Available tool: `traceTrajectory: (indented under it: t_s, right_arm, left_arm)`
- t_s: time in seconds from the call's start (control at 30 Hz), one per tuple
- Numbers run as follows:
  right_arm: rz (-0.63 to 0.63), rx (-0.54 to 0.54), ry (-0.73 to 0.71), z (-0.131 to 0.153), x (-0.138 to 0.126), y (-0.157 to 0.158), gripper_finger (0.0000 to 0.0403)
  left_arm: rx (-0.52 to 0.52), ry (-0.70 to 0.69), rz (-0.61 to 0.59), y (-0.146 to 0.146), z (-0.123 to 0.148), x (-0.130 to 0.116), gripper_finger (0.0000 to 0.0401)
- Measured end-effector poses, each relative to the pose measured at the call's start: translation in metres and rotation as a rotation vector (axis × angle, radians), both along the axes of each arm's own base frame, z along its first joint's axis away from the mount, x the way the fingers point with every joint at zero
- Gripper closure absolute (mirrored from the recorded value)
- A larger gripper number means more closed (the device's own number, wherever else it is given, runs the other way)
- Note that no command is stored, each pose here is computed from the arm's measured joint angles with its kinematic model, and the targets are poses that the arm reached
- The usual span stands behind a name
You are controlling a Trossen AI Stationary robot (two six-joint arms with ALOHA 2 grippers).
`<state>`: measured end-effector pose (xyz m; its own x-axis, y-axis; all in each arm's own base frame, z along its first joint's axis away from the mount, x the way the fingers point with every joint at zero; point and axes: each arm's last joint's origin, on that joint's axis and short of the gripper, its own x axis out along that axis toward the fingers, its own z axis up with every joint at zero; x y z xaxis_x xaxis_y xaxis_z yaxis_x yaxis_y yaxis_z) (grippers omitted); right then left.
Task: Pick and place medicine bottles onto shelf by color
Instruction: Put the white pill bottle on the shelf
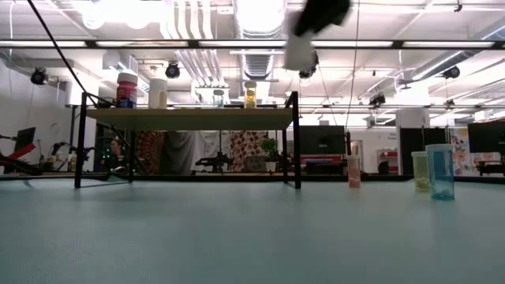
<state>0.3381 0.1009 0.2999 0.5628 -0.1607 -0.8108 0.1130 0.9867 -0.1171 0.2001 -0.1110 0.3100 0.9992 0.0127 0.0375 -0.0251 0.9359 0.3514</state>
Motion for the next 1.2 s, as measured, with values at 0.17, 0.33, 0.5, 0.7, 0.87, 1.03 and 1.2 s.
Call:
traceTrajectory:
  t_s: [0.17, 0.33, 0.5, 0.7, 0.87, 1.03, 1.2]
  right_arm:
    - [0.12, -0.059, 0.099, 0.007, 0.043, -0.015, 0.0266]
    - [0.201, -0.021, 0.079, 0.018, 0.08, -0.041, 0.0266]
    - [0.202, 0.015, 0.049, 0.023, 0.105, -0.069, 0.0266]
    - [0.12, 0.013, -0.025, 0.032, 0.125, -0.105, 0.0266]
    - [0.054, 0.012, -0.048, 0.032, 0.133, -0.135, 0.0266]
    - [-0.02, 0.022, -0.044, 0.03, 0.131, -0.165, 0.0266]
    - [-0.024, 0.035, -0.047, 0.029, 0.13, -0.178, 0.0266]
  left_arm:
    - [0.01, 0.0, 0.105, 0.004, 0.0, -0.001, 0.0395]
    - [0.004, -0.016, 0.106, 0.006, 0.004, -0.006, 0.0395]
    - [-0.002, -0.017, 0.106, 0.012, -0.003, -0.015, 0.0395]
    - [-0.051, -0.081, 0.102, 0.018, -0.003, -0.026, 0.0395]
    - [-0.084, -0.125, 0.102, 0.023, -0.005, -0.033, 0.0395]
    - [-0.083, -0.125, 0.102, 0.024, -0.007, -0.035, 0.0395]
    - [-0.079, -0.124, 0.102, 0.025, -0.009, -0.036, 0.0395]
